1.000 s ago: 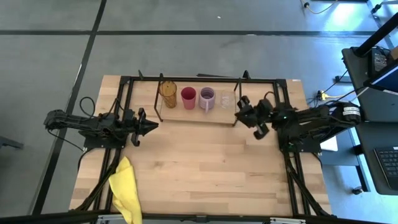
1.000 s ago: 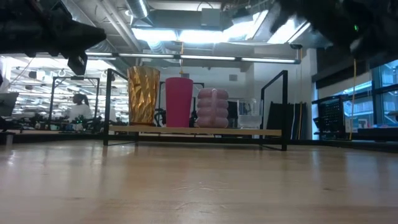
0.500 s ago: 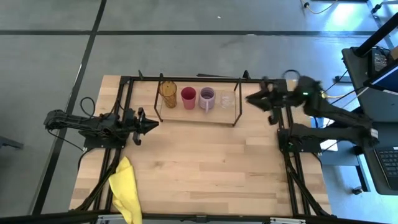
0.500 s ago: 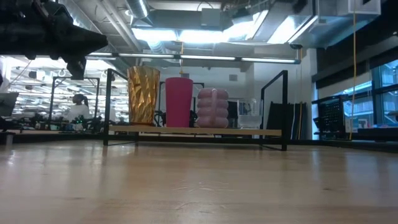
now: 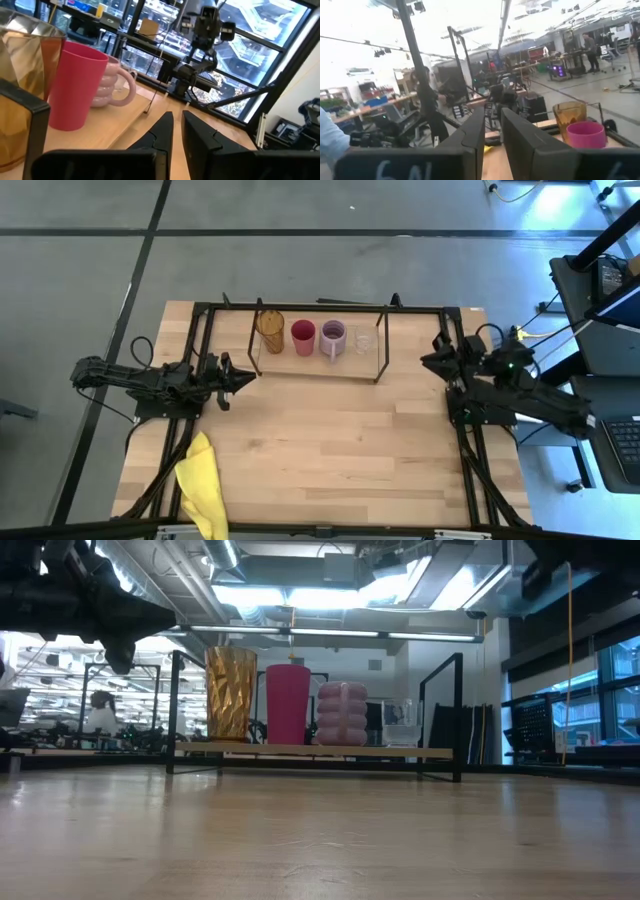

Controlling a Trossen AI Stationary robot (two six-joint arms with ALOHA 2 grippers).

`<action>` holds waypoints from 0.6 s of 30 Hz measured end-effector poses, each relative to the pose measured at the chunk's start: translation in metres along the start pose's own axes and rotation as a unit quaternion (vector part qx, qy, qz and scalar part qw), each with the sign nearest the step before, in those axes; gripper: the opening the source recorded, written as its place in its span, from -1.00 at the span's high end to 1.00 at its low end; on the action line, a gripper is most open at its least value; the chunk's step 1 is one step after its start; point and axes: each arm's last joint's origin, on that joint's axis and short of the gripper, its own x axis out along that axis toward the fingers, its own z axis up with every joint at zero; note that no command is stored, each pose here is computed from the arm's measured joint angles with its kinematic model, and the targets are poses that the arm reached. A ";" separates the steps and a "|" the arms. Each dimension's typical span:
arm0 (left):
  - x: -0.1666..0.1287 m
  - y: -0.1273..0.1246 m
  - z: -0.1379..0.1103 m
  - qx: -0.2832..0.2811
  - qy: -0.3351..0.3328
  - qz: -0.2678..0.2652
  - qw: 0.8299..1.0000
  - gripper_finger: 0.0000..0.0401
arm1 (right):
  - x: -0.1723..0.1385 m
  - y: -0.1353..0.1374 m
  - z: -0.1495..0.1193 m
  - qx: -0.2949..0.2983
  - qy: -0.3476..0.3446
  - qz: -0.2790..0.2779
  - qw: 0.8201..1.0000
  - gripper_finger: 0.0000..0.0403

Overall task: Stack small to large cups/mugs on shelf
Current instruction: Return to Home Position

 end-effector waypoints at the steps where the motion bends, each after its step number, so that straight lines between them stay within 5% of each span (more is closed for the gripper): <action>1: 0.000 0.000 0.000 -0.005 0.000 0.000 1.000 0.84 | -0.003 -0.001 -0.005 0.003 -0.005 0.002 1.000 0.67; 13: 0.000 0.000 0.000 -0.021 -0.001 -0.001 1.000 0.84 | -0.023 -0.015 -0.063 0.007 -0.084 0.021 0.996 0.67; 18: 0.000 0.000 -0.001 -0.020 0.002 0.003 1.000 0.84 | -0.022 -0.006 -0.060 0.022 -0.101 0.069 0.992 0.67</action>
